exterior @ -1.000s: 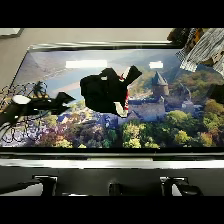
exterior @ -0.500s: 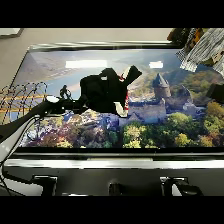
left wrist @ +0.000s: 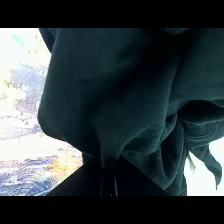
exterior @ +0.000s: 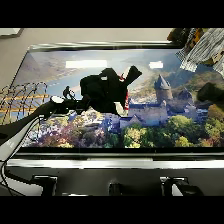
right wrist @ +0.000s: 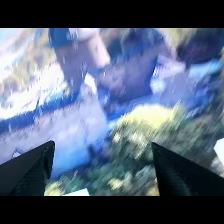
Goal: Fold the clothes and pants, and hang the long-sleeved shirts on hangers.
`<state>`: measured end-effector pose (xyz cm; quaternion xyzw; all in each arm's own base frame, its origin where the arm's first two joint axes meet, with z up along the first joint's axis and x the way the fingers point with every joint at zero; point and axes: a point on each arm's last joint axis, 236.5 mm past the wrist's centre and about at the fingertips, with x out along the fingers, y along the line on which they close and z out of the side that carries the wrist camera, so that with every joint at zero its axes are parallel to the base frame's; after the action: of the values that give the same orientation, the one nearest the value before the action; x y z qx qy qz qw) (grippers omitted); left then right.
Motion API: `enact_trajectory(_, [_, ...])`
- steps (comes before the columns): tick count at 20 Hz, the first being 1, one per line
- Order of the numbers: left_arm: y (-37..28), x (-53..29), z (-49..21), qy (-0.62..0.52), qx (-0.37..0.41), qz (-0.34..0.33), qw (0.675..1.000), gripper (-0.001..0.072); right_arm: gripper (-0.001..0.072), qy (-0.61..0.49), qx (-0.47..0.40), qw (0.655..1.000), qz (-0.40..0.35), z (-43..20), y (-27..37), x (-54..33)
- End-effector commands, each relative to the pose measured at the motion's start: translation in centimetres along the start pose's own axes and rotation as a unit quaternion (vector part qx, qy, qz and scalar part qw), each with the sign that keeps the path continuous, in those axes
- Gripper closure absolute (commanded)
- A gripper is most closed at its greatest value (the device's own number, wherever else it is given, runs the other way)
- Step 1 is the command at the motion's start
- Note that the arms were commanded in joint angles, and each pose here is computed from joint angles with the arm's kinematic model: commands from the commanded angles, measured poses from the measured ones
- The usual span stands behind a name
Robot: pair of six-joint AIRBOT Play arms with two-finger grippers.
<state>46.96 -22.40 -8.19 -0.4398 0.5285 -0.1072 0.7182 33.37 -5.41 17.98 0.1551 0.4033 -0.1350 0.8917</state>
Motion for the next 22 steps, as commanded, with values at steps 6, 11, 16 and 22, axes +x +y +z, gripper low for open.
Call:
enact_trajectory(6, [0.0, 0.0, -0.1, 0.004, -0.004, 0.0, 1.0, 0.068, 0.0013, 0.309, 0.056, 0.887, 0.338, -15.3, 19.3, 15.0])
enact_trajectory(11, [0.1, -0.1, -0.1, 0.005, -0.005, 0.0, 1.0, 0.0679, 0.0026, 0.344, 0.083, 0.883, 0.307, -22.5, 23.6, 22.0])
enact_trajectory(16, [0.2, -0.1, 0.1, 0.004, -0.007, 0.0, 1.0, 0.0679, 0.0059, 0.35, 0.053, 0.877, 0.324, -25.2, 25.5, 22.4])
enact_trajectory(22, [-0.4, -2.1, 1.7, -0.005, -0.001, -0.013, 1.0, 0.068, 0.0682, 0.294, 0.036, 0.894, 0.336, -20.0, 24.9, 20.8])
